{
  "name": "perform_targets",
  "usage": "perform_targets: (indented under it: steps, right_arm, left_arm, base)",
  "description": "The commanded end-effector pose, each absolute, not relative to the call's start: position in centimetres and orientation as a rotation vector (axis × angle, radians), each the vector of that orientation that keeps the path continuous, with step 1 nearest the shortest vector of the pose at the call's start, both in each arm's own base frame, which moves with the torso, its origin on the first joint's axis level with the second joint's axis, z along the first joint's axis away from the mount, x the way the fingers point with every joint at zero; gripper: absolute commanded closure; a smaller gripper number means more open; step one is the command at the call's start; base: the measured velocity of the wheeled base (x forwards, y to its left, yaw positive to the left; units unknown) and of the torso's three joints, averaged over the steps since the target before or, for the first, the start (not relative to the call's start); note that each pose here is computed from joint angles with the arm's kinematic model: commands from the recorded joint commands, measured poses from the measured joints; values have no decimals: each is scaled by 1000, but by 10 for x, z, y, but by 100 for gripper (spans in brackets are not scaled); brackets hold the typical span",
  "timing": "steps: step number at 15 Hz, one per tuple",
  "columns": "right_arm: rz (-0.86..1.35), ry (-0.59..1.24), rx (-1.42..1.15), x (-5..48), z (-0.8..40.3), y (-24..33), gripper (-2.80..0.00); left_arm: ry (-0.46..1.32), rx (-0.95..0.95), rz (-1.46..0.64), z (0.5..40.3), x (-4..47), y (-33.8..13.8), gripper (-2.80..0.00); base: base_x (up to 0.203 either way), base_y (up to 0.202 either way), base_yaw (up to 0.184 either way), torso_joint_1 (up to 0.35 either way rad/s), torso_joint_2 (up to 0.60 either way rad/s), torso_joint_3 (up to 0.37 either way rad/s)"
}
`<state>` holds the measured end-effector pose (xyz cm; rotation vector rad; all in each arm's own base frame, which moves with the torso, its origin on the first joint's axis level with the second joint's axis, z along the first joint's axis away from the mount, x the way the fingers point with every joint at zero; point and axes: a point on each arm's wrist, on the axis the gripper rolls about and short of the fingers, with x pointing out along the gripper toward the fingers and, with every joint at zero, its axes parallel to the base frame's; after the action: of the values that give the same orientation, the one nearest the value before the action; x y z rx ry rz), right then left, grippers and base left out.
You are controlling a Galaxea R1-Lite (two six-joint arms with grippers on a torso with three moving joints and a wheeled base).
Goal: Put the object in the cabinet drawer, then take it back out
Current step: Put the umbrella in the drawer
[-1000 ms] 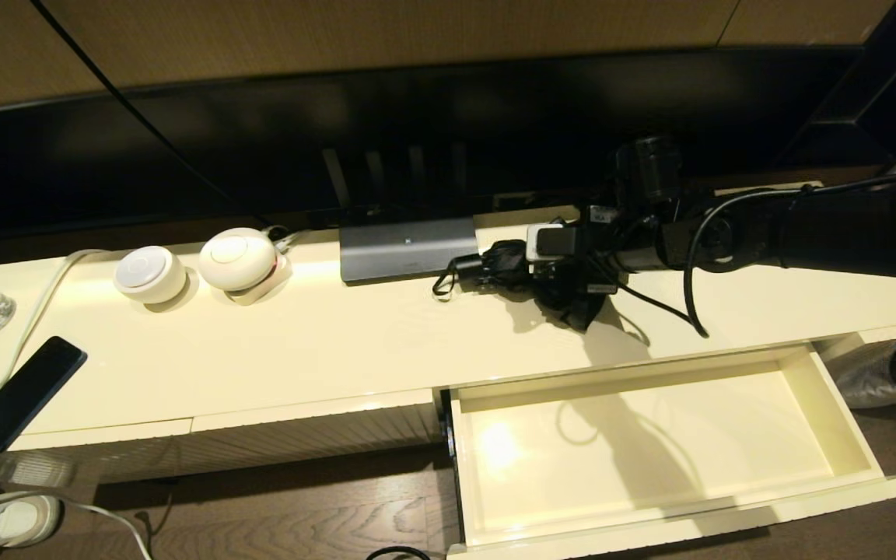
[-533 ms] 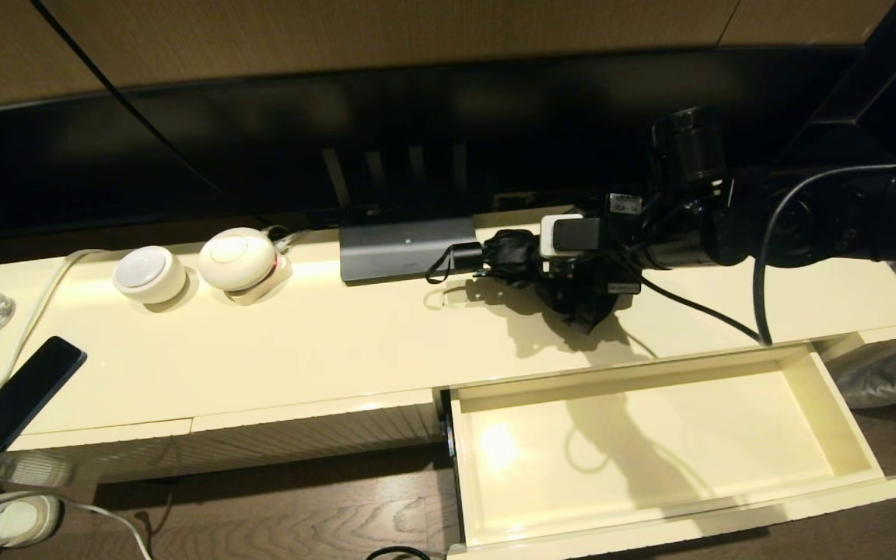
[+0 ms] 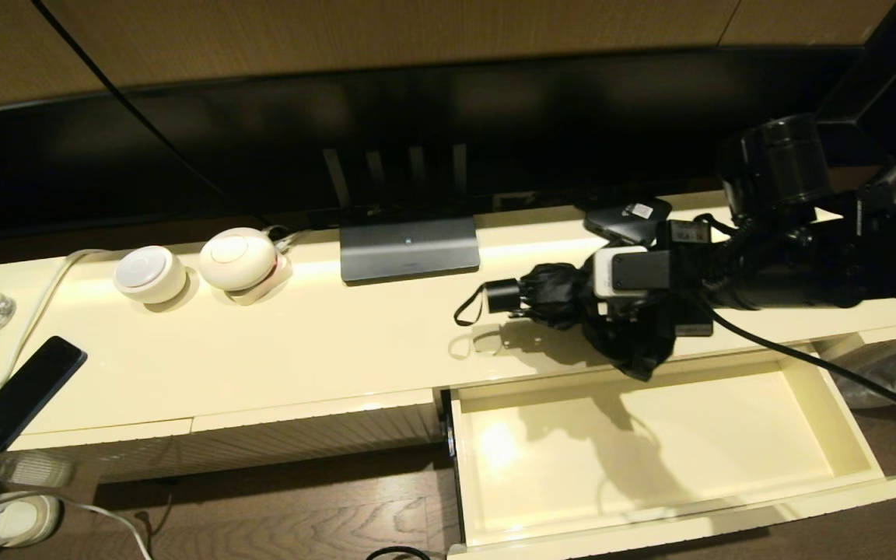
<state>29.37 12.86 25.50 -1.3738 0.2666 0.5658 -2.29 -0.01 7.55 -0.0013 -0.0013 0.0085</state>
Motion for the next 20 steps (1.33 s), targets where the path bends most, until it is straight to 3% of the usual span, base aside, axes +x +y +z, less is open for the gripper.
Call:
perform_targets:
  steps: [1, 11, 20]
  right_arm:
    - [517, 309, -1364, 261, 261, 99, 0]
    - [639, 613, -1111, 217, 197, 60, 0]
    - [764, 692, -1131, 259, 153, 63, 0]
  left_arm:
    - [2, -2, 9, 75, -23, 0, 0]
    - [2, -2, 9, 75, -23, 0, 0]
    - [2, -2, 9, 75, -23, 0, 0]
  base:
    - [0, 0, 0, 0, 0, 0]
    - [0, 0, 0, 0, 0, 0]
    - [0, 0, 0, 0, 0, 0]
